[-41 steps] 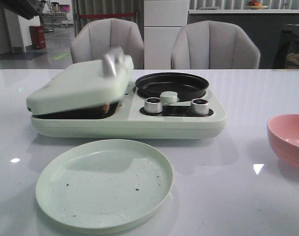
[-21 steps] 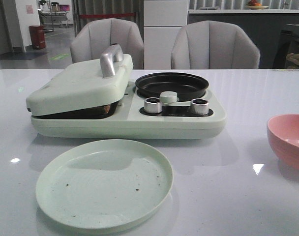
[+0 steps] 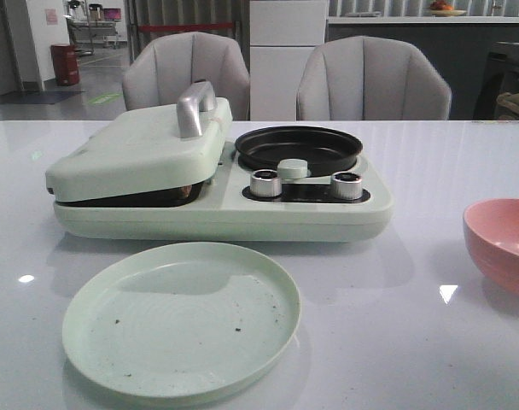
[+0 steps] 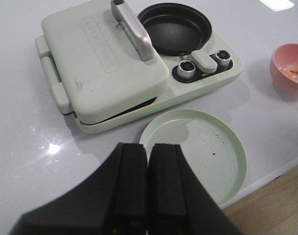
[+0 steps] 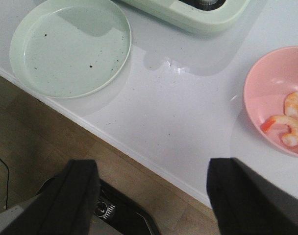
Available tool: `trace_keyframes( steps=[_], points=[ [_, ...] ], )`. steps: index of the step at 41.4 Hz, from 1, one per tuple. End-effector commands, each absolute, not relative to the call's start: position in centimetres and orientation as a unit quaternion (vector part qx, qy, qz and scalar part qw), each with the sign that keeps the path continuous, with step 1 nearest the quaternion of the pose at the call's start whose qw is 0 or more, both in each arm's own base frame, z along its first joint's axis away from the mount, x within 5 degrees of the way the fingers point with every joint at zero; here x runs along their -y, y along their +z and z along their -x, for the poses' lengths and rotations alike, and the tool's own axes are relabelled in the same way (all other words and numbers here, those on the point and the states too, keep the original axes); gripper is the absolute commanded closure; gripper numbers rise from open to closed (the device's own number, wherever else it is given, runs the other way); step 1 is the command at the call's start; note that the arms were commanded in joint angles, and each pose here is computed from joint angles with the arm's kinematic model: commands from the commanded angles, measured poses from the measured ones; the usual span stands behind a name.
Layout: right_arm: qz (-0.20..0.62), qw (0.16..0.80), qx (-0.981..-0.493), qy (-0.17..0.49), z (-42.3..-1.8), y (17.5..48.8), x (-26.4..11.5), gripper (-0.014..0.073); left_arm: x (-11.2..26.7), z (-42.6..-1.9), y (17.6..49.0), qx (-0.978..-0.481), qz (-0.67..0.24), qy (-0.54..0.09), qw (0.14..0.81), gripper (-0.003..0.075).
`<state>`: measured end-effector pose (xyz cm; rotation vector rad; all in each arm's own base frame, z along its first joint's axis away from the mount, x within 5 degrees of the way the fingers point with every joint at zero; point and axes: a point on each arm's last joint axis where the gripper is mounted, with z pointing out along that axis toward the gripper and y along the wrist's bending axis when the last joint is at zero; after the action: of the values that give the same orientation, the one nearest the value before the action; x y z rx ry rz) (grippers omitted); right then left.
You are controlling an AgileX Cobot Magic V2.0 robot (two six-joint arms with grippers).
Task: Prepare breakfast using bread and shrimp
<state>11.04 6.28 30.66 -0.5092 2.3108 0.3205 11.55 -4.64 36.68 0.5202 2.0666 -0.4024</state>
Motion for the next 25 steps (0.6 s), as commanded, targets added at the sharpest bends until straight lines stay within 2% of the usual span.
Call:
trace_keyframes(
  steps=[1,19,25],
  points=[
    [0.194,0.413,-0.879,0.135,-11.43,32.07,-6.43,0.0027,4.80,-10.40,37.89,-0.817,-0.207,-0.177,0.509,0.0619],
    [0.190,0.411,-0.880,0.145,-11.37,32.08,-6.56,0.0027,4.74,-9.67,38.06,-0.810,-0.208,-0.175,0.520,0.0619],
    [0.176,0.400,-0.891,0.122,-11.97,31.93,-6.27,0.0027,4.74,-9.68,38.07,-0.809,-0.208,-0.174,0.521,0.0619]
  ],
)
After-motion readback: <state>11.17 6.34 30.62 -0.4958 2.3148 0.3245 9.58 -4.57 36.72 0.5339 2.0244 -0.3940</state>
